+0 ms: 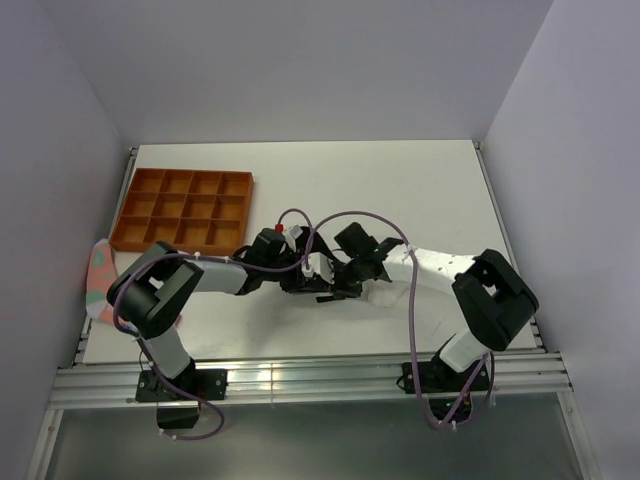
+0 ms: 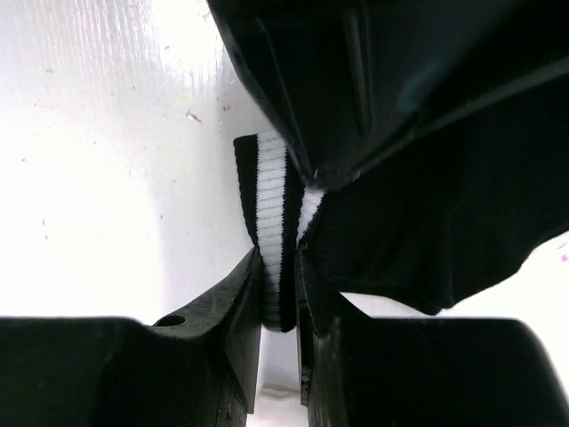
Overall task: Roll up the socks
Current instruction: Roll the sock at the center of the board.
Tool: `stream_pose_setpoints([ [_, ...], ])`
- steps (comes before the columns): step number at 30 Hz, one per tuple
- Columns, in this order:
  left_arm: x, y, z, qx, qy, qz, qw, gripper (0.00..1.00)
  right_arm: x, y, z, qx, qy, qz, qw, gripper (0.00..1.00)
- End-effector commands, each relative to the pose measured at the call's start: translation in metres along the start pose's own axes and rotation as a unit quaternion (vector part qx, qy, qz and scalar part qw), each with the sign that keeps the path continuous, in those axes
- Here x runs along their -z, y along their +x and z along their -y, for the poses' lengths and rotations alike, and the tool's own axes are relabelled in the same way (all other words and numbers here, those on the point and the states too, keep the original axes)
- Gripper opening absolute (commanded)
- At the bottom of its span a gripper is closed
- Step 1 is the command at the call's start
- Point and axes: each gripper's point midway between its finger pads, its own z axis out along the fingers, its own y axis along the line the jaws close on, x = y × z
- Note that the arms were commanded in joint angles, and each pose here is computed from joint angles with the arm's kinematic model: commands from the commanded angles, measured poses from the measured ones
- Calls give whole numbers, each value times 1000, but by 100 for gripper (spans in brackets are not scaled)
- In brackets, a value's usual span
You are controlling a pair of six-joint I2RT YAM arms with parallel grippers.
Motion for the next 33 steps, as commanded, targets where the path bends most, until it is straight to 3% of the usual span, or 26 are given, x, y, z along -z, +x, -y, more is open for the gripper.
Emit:
stream_pose_setpoints([
  [1, 7, -18, -6, -6, -21, 58, 998, 31, 6, 13, -9, -50, -37, -19, 998, 19],
  [11, 20, -30, -6, -29, -13, 121, 992, 31, 15, 8, -4, -128, -114, -17, 985, 19],
  [21, 41, -30, 10, -76, 29, 190, 978, 32, 14, 11, -1, -229, -194, -30, 953, 17],
  [33, 36, -30, 49, -256, 64, 205, 942, 42, 6, 14, 6, -317, -254, -69, 911, 16],
])
